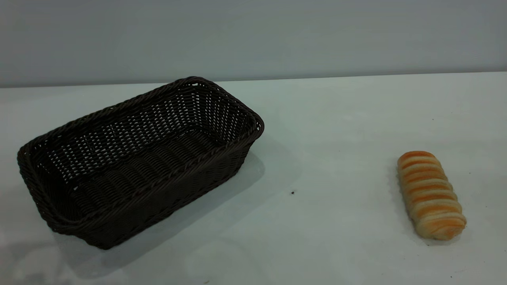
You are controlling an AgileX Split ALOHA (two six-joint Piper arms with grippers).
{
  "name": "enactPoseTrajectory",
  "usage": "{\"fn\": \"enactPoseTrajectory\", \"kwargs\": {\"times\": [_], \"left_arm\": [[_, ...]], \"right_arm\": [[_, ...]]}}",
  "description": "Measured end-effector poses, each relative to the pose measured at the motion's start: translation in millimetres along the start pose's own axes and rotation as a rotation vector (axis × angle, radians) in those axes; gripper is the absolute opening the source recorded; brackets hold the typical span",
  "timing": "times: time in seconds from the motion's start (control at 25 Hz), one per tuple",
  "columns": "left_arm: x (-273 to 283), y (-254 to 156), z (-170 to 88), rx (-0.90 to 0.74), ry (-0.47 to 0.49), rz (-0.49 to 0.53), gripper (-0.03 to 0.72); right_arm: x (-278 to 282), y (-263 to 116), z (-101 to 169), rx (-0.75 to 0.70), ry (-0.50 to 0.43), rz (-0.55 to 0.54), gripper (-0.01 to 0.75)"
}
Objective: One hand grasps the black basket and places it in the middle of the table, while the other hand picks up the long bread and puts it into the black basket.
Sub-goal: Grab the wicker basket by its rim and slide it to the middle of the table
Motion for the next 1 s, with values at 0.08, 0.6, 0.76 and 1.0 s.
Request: {"fn": "enactPoseTrajectory", "kwargs": {"times": [0.08,0.6,0.76,1.0], "left_arm": [[-11.3,7.0,-3.4,0.020,0.007,0.019,0.418],[-48.2,59.9,-35.3,0.096,-0.007,0.083,0.418],[-54.8,65.5,-39.2,0.097,0.008,0.130,0.418],[-61.9,67.9,-40.2,0.098,0.018,0.147,0.418]], "right_arm": [[0.0,0.0,0.1,-0.001,0.001,0.000,0.406],[0.0,0.0,0.2,-0.002,0.002,0.000,0.407],[0.0,0.0,0.1,-0.002,0.001,0.000,0.408],[0.0,0.3,0.1,-0.001,0.001,-0.002,0.408]]}}
Point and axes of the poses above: a point on each arm's last joint axis where the gripper is mounted, x pointing back along that axis away from the gripper, z along the wrist's bending axis when the last joint is at zero, y = z × x, the point moved 1 cm from there along -x, pointing out along that axis toward the gripper, and after that the axes turned 7 degrees about x, right-handed, at the moved point
